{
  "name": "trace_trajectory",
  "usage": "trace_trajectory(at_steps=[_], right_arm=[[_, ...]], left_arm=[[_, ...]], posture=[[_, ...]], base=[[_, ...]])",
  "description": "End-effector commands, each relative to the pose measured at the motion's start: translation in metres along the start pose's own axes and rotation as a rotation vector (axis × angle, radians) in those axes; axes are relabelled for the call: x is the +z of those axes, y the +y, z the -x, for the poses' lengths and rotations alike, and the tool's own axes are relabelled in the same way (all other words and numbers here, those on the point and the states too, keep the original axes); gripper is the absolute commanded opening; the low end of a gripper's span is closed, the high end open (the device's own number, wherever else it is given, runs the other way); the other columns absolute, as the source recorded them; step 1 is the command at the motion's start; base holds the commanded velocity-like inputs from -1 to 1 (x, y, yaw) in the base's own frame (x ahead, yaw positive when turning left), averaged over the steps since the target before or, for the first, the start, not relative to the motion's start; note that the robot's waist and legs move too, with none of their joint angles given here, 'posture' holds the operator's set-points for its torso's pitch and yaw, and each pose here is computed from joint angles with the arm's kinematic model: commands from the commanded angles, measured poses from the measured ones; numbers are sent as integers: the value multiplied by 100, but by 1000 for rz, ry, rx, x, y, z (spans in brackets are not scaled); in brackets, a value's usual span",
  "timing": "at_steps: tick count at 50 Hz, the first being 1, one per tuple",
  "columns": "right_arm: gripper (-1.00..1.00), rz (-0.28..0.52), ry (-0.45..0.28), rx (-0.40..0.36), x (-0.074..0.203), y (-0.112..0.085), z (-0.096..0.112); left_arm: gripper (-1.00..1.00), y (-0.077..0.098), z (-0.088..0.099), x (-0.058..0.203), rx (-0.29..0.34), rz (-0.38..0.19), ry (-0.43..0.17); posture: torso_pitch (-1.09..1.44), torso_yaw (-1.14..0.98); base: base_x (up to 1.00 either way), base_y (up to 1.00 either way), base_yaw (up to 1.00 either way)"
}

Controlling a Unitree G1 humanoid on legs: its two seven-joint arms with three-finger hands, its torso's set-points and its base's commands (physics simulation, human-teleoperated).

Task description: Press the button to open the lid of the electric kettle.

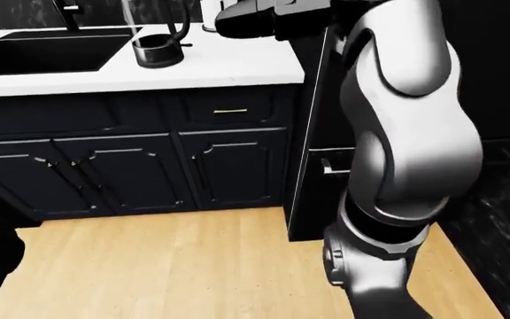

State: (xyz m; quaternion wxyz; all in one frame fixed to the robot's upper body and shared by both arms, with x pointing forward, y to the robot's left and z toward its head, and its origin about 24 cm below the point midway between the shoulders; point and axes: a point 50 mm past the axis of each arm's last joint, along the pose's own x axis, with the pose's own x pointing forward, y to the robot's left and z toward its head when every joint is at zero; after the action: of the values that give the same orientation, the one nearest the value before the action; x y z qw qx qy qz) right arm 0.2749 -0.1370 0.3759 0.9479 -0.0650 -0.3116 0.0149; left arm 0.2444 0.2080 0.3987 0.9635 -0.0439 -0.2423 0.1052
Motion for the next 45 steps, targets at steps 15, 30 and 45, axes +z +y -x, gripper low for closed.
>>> trace_trajectory(at_steps=[15, 30, 45], right_arm=[[100, 17, -50, 29, 26, -4, 20], [100, 19, -58, 35, 27, -2, 23], [100, 33, -58, 45, 26, 1, 24]], left_arm=[[100, 4, 29, 22, -49, -23, -52], [100, 7, 31, 19, -60, -34, -46], [100, 5, 32, 18, -70, -41, -41]], posture=[[0, 0], [0, 0], [0, 0]], base=[[0, 2, 0], [0, 21, 0], [0, 21, 0]])
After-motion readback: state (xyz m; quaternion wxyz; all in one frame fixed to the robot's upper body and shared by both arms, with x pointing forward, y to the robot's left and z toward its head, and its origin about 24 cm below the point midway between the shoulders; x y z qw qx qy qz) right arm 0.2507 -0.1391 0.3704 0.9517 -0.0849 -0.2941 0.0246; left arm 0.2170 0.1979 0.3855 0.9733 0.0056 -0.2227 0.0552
